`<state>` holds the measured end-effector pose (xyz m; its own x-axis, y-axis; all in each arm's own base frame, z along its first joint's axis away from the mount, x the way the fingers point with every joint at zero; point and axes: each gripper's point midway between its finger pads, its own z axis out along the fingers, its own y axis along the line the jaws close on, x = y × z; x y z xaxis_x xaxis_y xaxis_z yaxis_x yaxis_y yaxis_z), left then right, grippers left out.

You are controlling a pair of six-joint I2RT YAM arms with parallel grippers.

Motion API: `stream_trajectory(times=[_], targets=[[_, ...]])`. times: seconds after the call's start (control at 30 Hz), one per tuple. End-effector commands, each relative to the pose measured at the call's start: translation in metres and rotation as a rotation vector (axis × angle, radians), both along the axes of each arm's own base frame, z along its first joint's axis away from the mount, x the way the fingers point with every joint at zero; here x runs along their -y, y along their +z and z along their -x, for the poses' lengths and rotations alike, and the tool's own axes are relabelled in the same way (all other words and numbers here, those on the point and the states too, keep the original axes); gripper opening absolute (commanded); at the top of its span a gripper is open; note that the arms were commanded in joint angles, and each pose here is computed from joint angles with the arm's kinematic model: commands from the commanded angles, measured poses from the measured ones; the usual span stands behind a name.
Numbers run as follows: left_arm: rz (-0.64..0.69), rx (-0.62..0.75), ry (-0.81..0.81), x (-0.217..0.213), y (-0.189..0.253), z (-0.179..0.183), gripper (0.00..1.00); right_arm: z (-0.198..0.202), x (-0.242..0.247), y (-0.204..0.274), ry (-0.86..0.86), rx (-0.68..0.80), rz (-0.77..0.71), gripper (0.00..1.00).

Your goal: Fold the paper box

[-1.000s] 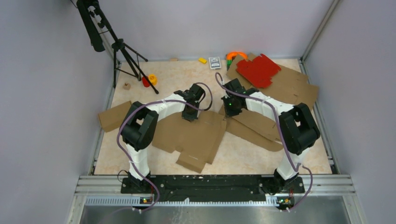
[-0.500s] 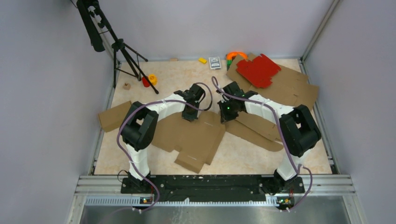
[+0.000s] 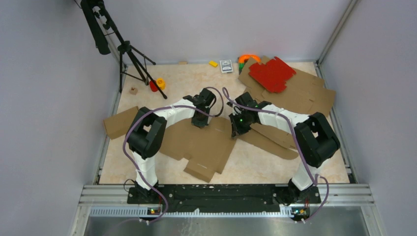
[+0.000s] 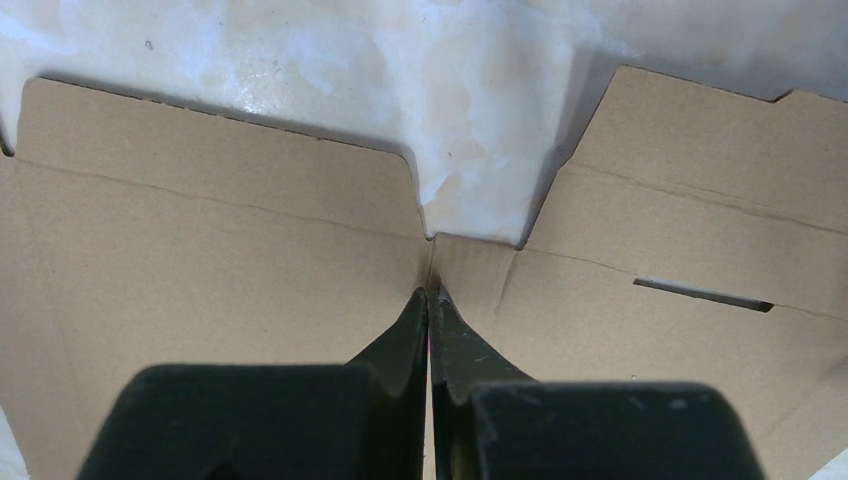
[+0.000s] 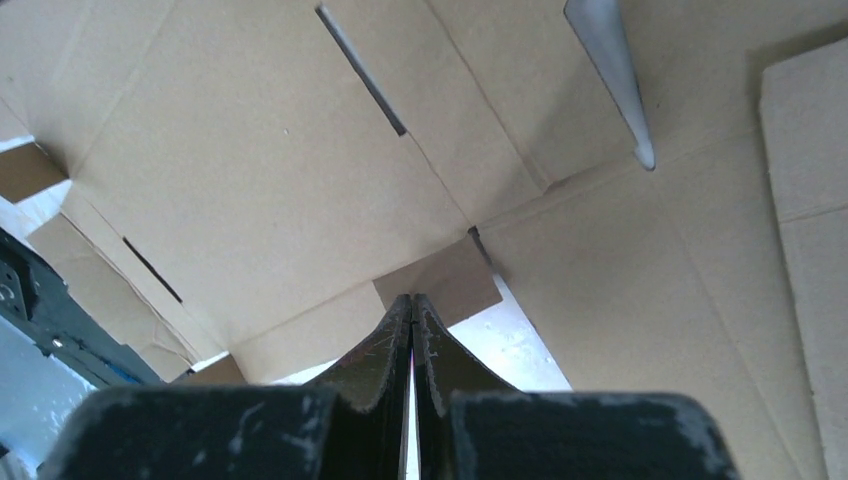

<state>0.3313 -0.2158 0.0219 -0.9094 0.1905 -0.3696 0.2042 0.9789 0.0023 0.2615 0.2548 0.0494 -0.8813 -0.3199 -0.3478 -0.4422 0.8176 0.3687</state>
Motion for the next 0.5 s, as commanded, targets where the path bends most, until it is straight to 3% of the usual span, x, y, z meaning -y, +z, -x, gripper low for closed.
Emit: stream_trajectory(times=[0.0,0.23,0.47], targets=[[-0.015,-0.083,0.007,-0.004,-0.025,0.021,0.00,0.003,-0.008,0.009,0.007,0.027,-0.050,0.00],[-0.019,-0.088,0.007,-0.005,-0.027,0.022,0.00,0.004,-0.006,-0.013,-0.017,0.015,-0.029,0.00],[-0.013,-0.093,0.004,-0.004,-0.028,0.023,0.00,-0.008,0.014,-0.048,-0.102,0.037,0.105,0.00]])
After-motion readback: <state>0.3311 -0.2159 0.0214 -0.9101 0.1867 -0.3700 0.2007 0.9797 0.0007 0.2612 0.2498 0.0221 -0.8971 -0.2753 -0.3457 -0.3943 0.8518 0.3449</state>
